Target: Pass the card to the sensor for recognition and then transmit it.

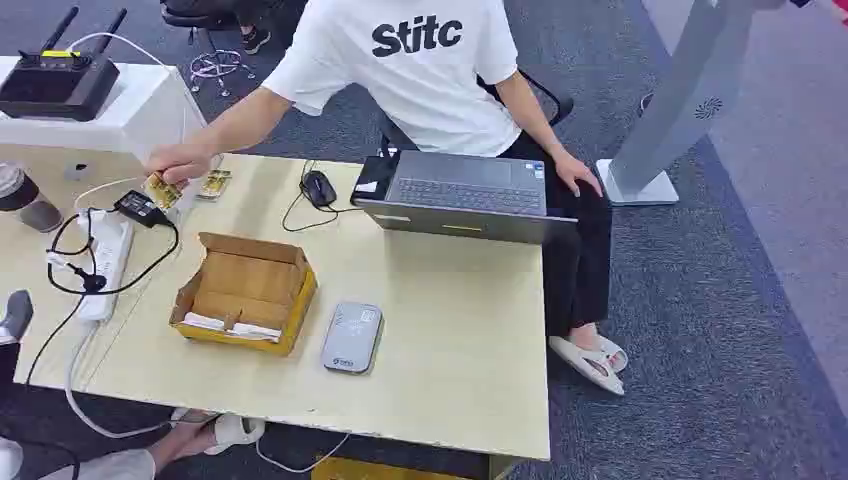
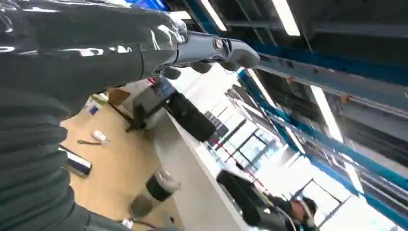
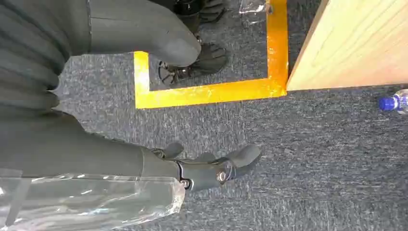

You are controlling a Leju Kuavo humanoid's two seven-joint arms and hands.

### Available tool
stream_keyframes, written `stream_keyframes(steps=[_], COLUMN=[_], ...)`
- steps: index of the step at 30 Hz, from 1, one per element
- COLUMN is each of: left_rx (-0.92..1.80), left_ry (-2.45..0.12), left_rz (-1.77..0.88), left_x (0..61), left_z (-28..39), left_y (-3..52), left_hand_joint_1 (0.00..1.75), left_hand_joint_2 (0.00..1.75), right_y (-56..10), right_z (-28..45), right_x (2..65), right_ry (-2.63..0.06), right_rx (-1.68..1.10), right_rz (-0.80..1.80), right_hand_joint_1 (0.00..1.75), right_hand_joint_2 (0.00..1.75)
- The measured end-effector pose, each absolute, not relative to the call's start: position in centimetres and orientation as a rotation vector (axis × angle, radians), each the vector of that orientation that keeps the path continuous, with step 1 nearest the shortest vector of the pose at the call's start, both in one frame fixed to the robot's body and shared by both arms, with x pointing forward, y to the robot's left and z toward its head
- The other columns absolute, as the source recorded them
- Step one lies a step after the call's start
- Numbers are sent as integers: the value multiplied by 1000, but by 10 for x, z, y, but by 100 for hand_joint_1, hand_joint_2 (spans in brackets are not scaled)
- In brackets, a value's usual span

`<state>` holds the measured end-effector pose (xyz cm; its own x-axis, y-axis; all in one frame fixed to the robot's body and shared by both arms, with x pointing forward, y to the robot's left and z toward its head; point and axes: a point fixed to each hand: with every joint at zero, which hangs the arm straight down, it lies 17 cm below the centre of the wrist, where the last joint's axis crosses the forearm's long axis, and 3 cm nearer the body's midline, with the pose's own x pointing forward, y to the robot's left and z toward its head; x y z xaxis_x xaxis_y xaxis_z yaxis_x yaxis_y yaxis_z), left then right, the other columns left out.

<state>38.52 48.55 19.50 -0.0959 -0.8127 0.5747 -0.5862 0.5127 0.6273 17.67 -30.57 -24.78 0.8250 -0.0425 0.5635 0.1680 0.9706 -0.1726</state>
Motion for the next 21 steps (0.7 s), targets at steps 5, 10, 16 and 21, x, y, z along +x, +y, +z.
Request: stream_keyframes(steps=[5, 10, 16, 21], left_rx=[1128, 1182, 1388, 1529], left_ry=[-1789, -1793, -1744, -1670], left_rz=[-465, -602, -815, -953], left_x=[408, 421, 430, 438], left_z=[188, 192, 200, 197], left_y=[433, 396, 368, 356], left_hand_joint_1=[0, 0, 0, 0], left_hand_joint_2=[175, 175, 175, 175], right_y=[-308, -307, -305, -303], right_z=[-249, -249, -251, -251], right_x=[175, 173, 173, 175], right_ry=[-585, -578, -558, -551], right_rx=[-222, -217, -215, -211], right_rz=[-111, -97, -56, -34], right_hand_joint_1=[0, 0, 0, 0], right_hand_joint_2=[175, 175, 175, 175])
